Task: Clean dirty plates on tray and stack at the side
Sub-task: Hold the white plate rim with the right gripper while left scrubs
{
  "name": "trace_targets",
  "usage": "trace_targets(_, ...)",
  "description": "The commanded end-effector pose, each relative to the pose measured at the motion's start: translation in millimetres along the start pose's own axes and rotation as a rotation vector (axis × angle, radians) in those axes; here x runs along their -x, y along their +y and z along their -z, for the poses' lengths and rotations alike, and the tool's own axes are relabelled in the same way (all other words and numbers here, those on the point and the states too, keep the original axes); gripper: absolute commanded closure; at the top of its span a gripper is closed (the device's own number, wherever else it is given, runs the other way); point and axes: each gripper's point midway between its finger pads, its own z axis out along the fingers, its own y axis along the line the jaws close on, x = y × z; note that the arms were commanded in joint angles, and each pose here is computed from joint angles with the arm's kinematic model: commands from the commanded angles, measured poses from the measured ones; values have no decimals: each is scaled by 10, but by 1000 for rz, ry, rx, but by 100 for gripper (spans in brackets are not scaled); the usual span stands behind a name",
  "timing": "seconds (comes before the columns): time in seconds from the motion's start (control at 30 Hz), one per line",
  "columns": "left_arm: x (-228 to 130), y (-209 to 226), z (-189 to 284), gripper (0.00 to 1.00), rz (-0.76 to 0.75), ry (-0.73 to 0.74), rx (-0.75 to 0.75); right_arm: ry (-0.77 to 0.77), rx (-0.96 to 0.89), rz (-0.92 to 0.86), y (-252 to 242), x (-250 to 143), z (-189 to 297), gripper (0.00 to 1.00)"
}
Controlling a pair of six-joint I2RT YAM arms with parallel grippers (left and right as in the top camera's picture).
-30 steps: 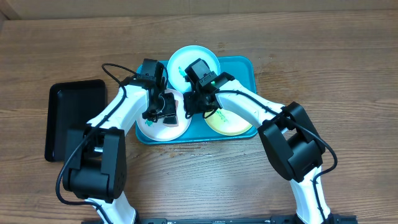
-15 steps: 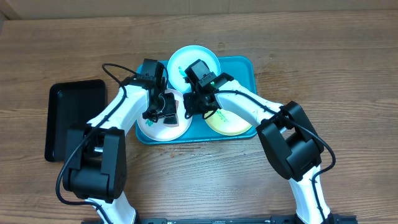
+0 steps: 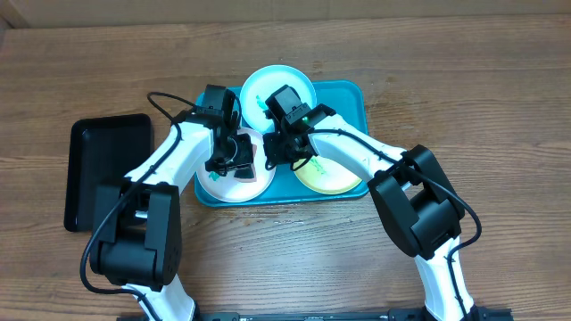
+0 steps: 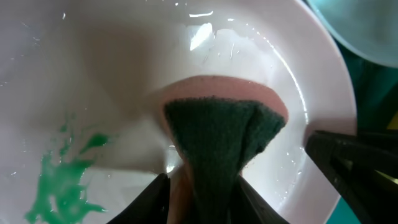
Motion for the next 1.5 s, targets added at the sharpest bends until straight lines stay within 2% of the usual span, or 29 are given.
trace_targets(0.0,-122,22,-67,65,6,27,-9,11,-2,-7,-27,0,-59,94)
trace_targets(0.1,-147,39,-101,66,6,28,-8,14,-3,-8,-30,-6,-59,94)
trace_targets(0.23,-131,62,-105,84,-2,19,4,17,-5,-9,-35,-15,-58,94)
trace_targets(0.33,-86,196,-98,95,5,-4,70,17,-5,-9,-35,-15,-58,94)
trace_targets(0.67,-22,1041,141,96,31,-64,506,15,-6,-10,-57,-1,-52,94)
trace_targets(0.83,35,1232,273,96,42,-89,606,12,-8,-20,-103,21,-39,94)
trace_targets(1.03,291,1046,431,96,50,-140,542,12,-9,-22,-114,27,-36,94)
trace_targets(1.17,378,618,347,96,54,-126,293,10,-8,-22,-113,31,-36,94)
trace_targets(1.27,364,155,244,96,43,-90,24,7,-7,-21,-110,38,-36,94)
trace_targets(1.33,347,-66,223,96,30,-76,-98,7,-7,-20,-109,39,-36,94)
trace_targets(1.37,322,-170,197,96,17,-68,-145,7,-7,-21,-109,39,-36,94)
trace_targets(1.47,232,-170,80,96,10,-35,-129,6,-6,-20,-109,40,-36,94)
